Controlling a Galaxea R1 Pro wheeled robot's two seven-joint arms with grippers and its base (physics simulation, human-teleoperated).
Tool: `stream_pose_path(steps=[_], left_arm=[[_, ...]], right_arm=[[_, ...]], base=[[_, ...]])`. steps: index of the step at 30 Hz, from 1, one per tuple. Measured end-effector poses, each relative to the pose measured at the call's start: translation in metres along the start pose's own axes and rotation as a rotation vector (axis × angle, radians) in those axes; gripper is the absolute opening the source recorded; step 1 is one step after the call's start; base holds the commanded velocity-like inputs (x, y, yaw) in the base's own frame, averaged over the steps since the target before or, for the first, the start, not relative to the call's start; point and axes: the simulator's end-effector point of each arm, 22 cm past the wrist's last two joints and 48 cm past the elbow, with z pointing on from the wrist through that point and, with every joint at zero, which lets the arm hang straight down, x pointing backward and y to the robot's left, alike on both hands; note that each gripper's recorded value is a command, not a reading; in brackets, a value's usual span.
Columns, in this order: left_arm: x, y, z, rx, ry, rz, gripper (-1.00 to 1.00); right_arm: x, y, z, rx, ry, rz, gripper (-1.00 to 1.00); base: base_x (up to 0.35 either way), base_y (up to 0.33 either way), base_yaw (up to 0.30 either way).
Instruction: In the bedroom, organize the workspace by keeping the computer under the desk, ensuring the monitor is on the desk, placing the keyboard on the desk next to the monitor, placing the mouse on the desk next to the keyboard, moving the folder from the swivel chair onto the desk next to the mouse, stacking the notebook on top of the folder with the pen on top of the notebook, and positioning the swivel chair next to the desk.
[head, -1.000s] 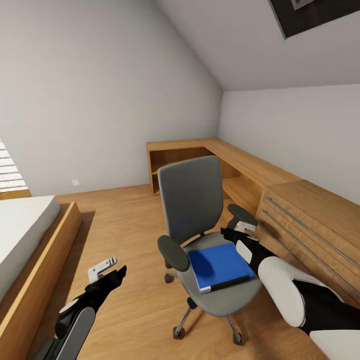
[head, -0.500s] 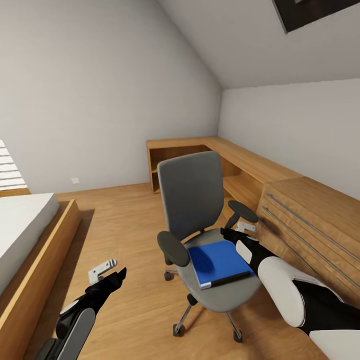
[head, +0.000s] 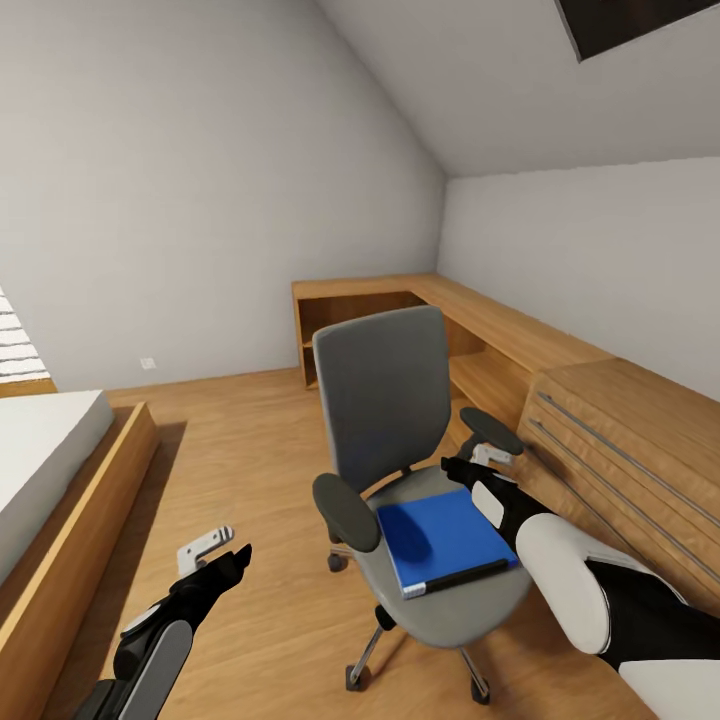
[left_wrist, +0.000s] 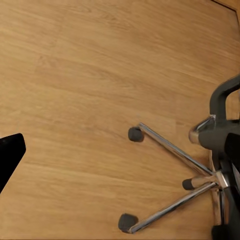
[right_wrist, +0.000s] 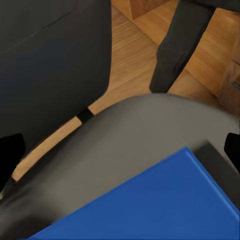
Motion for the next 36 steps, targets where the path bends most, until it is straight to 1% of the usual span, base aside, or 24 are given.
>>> stream_pose_path(steps=[4, 5, 7, 10, 12, 16, 20, 21, 23, 28, 36], left_arm=[[0.0, 0.001, 0.0, -0.002, -0.001, -0.001, 1.0], [-0.001, 0.001, 0.0, -0.003, -0.002, -0.001, 1.0], [-0.001, 0.001, 0.0, -0.002, -0.003, -0.001, 1.0], [-0.001, 0.001, 0.0, -0.002, -0.004, -0.001, 1.0], [-0.001, 0.001, 0.0, -0.002, -0.005, -0.001, 1.0], [-0.002, 0.001, 0.0, -0.001, -0.005, -0.001, 1.0], [-0.003, 0.0, -0.001, 0.001, -0.008, -0.002, 1.0], [-0.018, 0.008, -0.003, -0.009, -0.039, -0.029, 1.0], [-0.021, 0.015, -0.002, -0.018, -0.05, -0.046, 1.0], [-0.019, 0.024, 0.002, -0.027, -0.062, -0.061, 1.0], [-0.007, 0.031, 0.01, -0.029, -0.065, -0.063, 1.0]], right_arm=[[0.002, -0.004, 0.0, 0.019, 0.01, -0.003, 1.0], [0.01, -0.011, 0.0, 0.048, 0.044, -0.005, 1.0], [0.018, -0.015, -0.001, 0.066, 0.081, -0.009, 1.0], [0.025, -0.018, -0.002, 0.078, 0.119, -0.014, 1.0], [0.027, -0.019, -0.002, 0.082, 0.128, -0.016, 1.0], [0.028, -0.021, -0.003, 0.086, 0.135, -0.019, 1.0], [0.028, -0.021, -0.003, 0.087, 0.135, -0.022, 1.0], [0.029, -0.022, -0.002, 0.088, 0.134, -0.026, 1.0], [0.033, -0.023, 0.0, 0.089, 0.134, -0.028, 1.0], [0.042, -0.026, 0.004, 0.092, 0.134, -0.029, 1.0], [0.056, -0.03, 0.011, 0.093, 0.133, -0.029, 1.0]], base=[[0.054, 0.0, 0.0], [0.017, 0.0, 0.0], [0.01, 0.0, 0.0], [0.04, 0.0, 0.0], [0.176, 0.0, 0.0], [0.199, 0.0, 0.0], [0.053, 0.0, 0.0], [0.005, 0.0, 0.0], [0.004, 0.0, 0.0], [0.001, 0.0, 0.0], [0.0, 0.0, 0.0]])
